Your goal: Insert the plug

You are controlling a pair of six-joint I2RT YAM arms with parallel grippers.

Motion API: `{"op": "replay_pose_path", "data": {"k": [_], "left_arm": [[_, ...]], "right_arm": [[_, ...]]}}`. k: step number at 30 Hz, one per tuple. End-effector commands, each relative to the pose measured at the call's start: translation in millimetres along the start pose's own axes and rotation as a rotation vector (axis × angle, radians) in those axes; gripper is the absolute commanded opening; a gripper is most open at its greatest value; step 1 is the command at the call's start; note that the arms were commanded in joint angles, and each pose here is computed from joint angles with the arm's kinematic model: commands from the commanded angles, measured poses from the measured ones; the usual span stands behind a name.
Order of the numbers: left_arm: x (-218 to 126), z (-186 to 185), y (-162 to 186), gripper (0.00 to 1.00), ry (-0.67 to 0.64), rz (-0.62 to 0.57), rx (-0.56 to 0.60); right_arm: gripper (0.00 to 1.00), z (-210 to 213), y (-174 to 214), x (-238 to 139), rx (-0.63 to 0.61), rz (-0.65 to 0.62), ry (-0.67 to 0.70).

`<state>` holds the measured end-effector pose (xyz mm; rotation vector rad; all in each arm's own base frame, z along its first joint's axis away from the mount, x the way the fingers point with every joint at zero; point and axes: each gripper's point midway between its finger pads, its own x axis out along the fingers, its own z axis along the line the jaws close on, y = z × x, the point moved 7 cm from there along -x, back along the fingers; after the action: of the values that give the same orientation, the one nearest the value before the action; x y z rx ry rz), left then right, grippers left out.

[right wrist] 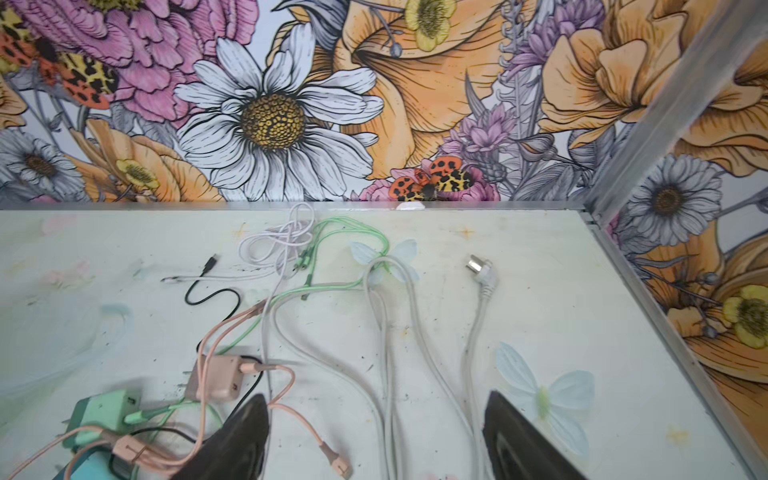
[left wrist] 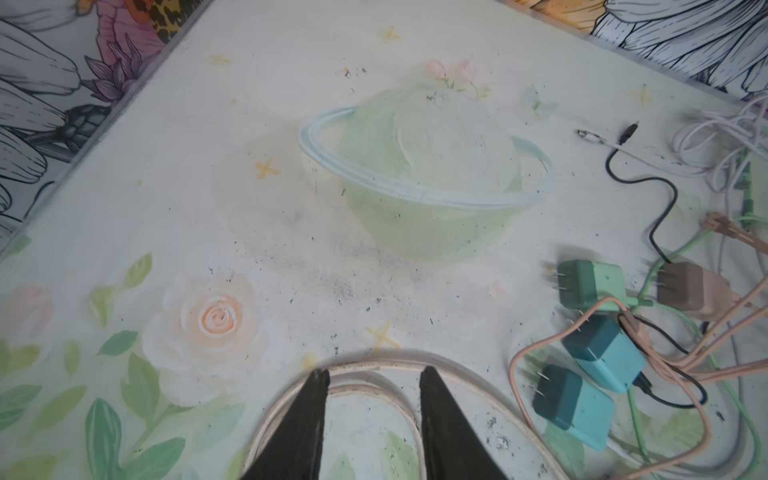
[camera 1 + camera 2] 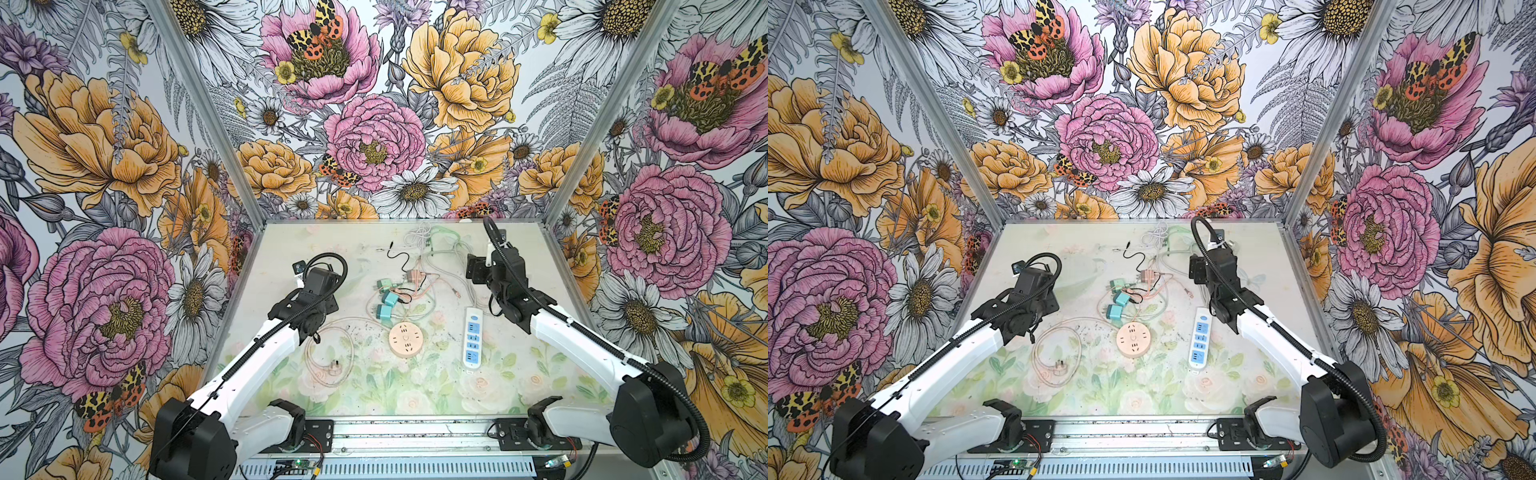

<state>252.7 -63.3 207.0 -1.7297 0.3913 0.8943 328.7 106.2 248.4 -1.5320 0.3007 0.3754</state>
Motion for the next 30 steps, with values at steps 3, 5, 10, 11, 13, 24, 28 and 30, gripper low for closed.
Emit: {"op": "replay_pose_path", "data": {"k": [3,5,10,11,13,24,28,30], "left_arm": [[-2.6,-13.0,37.9,0.37,0.039,0.131,0.016],[1.1,-15.8,49.2,0.37,0.024,0.179,0.014],[17.1,-10.7,77.0,0.36,-0.037,0.286,-0.048],[19.1,-9.3,80.9,0.36,-0.048,0.298,-0.057],[20.6,-8.4,85.5,0.35,-0.057,0.308,-0.056],[37.6,-5.9,98.3,0.35,-0.122,0.325,-0.048],[48.4,-14.5,98.4,0.35,-0.097,0.33,-0.067],[52.6,-19.4,98.2,0.35,-0.085,0.331,-0.071]], "right_arm": [[0.81,7.1,9.3,-19.8,0.035,0.024,-0.027],[0.8,6.6,14.2,-25.8,0.073,0.044,-0.038],[0.75,12.9,45.5,-33.9,0.178,0.13,-0.094],[0.74,15.5,53.7,-34.4,0.196,0.154,-0.108],[0.69,23.6,66.3,-34.2,0.212,0.202,-0.146],[0.62,76.7,107.0,-16.3,0.138,0.392,-0.234],[0.61,91.7,115.1,-6.6,0.12,0.449,-0.269],[0.6,97.9,116.8,-4.5,0.113,0.464,-0.288]]}}
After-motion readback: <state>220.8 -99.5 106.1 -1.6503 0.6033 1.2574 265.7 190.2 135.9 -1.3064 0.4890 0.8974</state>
